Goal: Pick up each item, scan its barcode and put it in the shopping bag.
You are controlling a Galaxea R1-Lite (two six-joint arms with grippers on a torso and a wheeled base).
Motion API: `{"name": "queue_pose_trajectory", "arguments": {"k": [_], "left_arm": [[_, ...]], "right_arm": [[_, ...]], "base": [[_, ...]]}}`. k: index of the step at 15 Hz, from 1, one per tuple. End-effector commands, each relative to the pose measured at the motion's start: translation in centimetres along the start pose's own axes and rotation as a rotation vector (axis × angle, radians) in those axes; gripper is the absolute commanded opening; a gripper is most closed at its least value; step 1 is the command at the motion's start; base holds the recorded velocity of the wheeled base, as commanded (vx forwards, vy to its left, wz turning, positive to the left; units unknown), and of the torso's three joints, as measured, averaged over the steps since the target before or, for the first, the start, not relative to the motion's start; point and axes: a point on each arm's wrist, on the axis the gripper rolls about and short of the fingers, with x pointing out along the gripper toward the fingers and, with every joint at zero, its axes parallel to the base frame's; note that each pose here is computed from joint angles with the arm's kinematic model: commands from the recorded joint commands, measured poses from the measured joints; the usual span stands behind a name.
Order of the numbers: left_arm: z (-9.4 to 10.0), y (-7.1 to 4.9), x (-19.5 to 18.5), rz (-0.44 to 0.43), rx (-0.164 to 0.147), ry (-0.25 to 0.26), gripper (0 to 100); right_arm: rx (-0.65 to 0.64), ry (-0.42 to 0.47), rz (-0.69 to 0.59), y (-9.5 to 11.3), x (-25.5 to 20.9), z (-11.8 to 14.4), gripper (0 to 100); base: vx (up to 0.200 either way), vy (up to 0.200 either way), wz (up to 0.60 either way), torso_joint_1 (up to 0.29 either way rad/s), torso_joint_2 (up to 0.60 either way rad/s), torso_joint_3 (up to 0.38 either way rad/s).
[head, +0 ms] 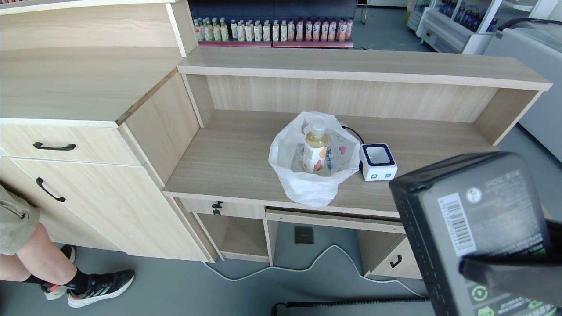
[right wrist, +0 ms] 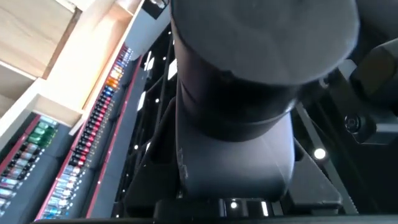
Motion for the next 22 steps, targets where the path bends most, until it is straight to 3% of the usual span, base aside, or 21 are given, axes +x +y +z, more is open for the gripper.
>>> {"name": "queue_pose_trajectory", "arguments": {"k": [1,22], "left_arm": [[0.0,0.0,0.0,0.000,0.000,-0.001,100],[0.0,0.0,0.0,0.000,0.000,-0.001,100]], "right_arm": [[-0.018,0.011,-0.020,-0.4,0.0,-0.2,0],[-0.097,0.035,-0.057,-1.9,-1.6,-0.7,0]], "base": [[0.000,0.000,0.00,0.000,0.00,0.000],[0.000,0.000,0.00,0.000,0.00,0.000]]}}
